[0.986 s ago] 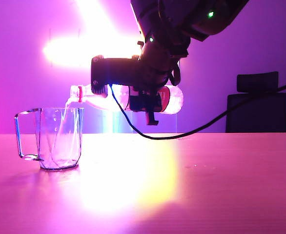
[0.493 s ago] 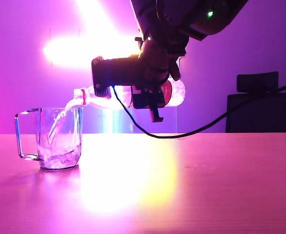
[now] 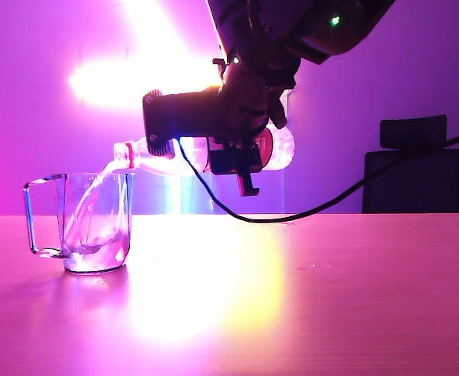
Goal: Pick up the mineral water bottle on the table and pour water into the mug until it's half full.
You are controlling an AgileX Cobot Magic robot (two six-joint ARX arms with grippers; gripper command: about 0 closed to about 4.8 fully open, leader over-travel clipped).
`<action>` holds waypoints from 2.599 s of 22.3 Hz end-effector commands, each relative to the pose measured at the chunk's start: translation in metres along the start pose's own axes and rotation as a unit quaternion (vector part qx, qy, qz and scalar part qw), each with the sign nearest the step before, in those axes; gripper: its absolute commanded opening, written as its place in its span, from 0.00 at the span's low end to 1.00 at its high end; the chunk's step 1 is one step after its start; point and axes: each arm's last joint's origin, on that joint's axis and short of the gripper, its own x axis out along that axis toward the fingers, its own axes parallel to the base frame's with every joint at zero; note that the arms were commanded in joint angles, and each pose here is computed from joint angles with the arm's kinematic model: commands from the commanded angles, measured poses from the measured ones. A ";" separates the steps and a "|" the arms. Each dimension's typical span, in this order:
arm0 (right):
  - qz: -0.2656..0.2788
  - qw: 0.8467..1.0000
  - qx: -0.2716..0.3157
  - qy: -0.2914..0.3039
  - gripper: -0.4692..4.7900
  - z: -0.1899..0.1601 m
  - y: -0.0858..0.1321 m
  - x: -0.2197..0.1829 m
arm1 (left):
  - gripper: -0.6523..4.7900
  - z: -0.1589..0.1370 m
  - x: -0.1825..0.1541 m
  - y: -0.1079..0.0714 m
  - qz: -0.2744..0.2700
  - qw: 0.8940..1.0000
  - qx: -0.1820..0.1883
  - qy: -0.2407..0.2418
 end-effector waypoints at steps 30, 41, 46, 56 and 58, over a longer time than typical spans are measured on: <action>-0.006 0.993 0.114 -0.007 0.50 0.005 -0.005 -0.005 | 0.12 0.002 0.000 0.000 -0.001 1.000 -0.001 -0.006; 0.076 0.874 0.475 -0.068 0.50 -0.010 -0.023 -0.027 | 0.12 0.002 0.000 0.000 -0.001 1.000 -0.001 -0.006; 0.091 0.810 0.575 -0.064 0.50 -0.041 -0.013 -0.029 | 0.12 0.002 -0.001 0.009 0.047 0.999 -0.005 -0.006; 0.009 0.687 0.719 -0.106 0.50 -0.122 0.052 -0.065 | 0.12 0.002 -0.004 0.029 0.147 0.989 -0.013 -0.005; 0.004 0.686 0.720 -0.105 0.50 -0.125 0.062 -0.069 | 0.12 0.002 -0.005 0.030 0.152 0.988 -0.013 -0.005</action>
